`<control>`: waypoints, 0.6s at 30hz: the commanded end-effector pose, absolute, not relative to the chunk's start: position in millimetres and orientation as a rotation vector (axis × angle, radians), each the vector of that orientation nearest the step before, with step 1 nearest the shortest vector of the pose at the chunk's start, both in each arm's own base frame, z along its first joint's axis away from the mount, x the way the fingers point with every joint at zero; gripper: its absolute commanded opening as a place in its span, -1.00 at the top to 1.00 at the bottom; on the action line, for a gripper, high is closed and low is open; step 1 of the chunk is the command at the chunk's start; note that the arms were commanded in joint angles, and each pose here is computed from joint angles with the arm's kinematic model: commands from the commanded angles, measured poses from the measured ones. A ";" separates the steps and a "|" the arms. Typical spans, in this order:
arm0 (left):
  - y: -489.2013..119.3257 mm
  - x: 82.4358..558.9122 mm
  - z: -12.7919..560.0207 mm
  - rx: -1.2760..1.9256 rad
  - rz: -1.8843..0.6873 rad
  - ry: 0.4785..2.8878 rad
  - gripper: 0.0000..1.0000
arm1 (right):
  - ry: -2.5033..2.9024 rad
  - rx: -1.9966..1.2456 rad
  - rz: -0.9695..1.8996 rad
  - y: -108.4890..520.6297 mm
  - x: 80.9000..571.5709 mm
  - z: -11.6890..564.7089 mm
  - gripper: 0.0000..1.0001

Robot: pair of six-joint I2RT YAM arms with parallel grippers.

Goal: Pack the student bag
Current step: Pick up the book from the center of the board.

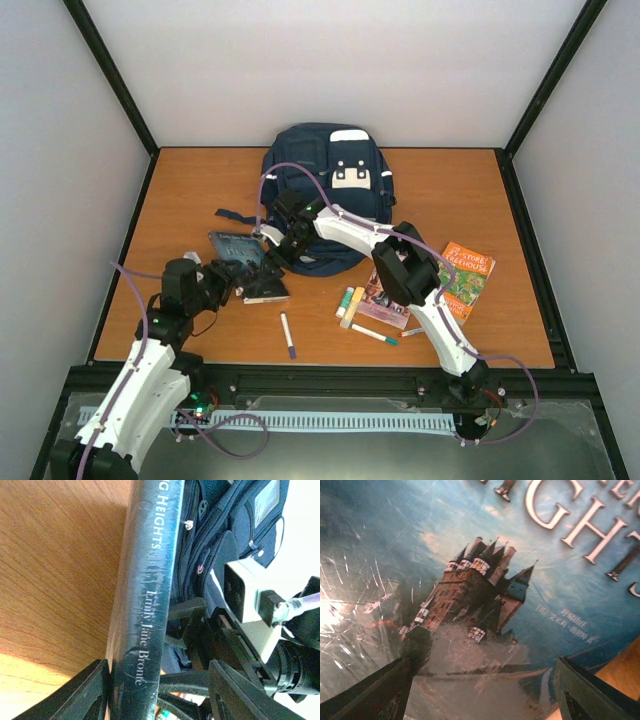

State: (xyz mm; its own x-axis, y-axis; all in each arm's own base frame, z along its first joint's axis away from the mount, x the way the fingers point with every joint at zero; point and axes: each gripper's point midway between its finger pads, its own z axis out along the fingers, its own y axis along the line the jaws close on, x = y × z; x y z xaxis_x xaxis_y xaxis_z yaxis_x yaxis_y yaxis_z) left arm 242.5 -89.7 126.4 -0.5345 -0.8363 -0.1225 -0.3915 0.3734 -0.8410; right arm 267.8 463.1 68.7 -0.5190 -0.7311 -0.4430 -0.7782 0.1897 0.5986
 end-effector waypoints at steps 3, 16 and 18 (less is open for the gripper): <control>-110.0 259.3 179.0 -0.900 -1.285 1.943 -0.04 | 2.478 -1.640 1.420 469.9 201.9 43.3 -0.59; -117.6 254.5 167.7 -0.895 -1.183 2.177 0.40 | 2.481 -1.646 1.395 468.6 203.1 42.5 -0.59; -115.6 253.1 172.3 -0.871 -1.148 2.196 0.53 | 2.476 -1.646 1.381 468.0 204.7 45.4 -0.58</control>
State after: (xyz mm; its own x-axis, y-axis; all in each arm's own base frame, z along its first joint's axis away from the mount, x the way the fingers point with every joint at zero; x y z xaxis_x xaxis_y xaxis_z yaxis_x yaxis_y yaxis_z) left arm 245.2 -94.0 112.4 -0.5890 -0.8017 -0.1016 -0.4613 0.4368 -0.7723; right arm 255.2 460.8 71.9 -0.5224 -0.7432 -0.4181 -0.7489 0.1654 0.6417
